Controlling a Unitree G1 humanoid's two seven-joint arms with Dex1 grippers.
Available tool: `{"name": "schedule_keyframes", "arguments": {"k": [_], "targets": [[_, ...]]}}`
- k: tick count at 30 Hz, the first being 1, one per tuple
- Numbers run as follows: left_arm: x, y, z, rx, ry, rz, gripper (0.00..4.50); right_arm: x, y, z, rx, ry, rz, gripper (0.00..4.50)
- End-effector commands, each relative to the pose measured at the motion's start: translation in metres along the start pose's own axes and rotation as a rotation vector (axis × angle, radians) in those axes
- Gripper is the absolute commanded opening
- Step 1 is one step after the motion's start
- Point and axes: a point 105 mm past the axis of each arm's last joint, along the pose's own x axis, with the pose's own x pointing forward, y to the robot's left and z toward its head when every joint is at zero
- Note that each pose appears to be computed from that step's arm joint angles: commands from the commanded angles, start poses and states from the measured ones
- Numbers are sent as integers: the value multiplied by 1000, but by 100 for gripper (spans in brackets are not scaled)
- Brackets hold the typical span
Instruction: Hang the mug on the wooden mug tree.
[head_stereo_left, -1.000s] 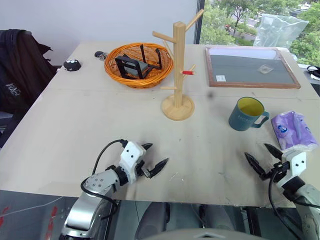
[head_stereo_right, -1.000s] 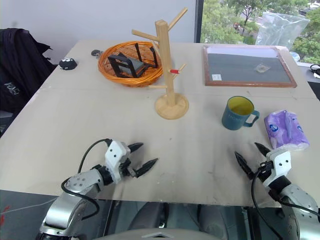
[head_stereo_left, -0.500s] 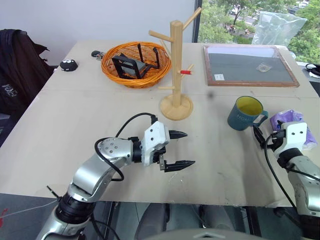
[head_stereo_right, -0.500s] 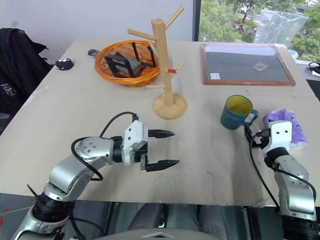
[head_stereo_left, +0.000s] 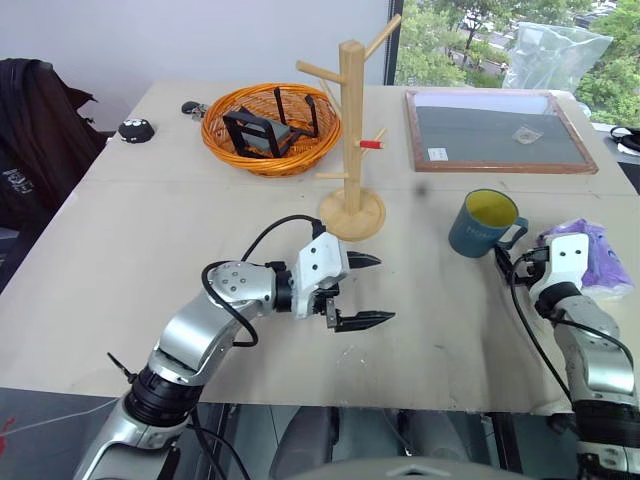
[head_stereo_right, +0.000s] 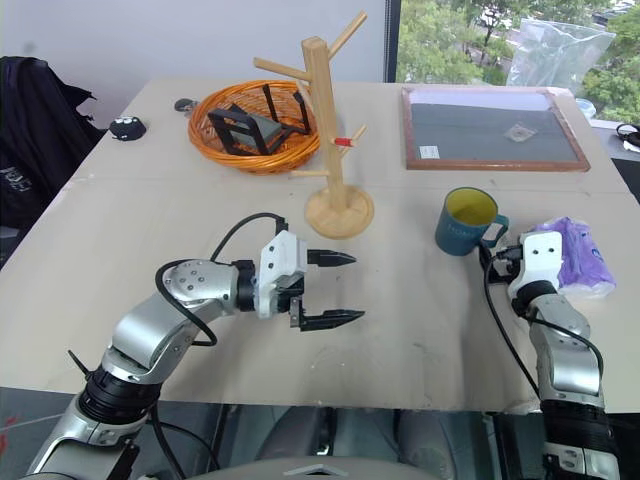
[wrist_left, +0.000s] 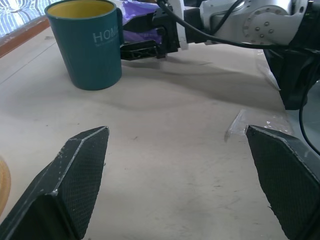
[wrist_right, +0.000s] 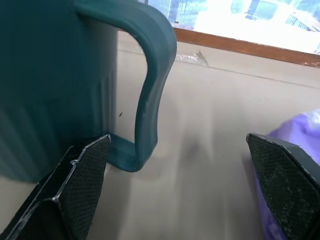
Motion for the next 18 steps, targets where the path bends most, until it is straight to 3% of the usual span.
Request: {"name": "schedule_keyframes", "arguments": {"k": [1, 17, 18], "targets": [[0, 0, 12, 51, -25, 5, 450, 5, -3, 13, -17, -67, -2, 442], [1, 2, 15, 58, -47, 26, 450, 25, 5, 13, 73, -119, 158, 442], [1, 2, 15, 59, -47, 26, 450, 25, 5, 13, 71, -118, 174, 419]]}}
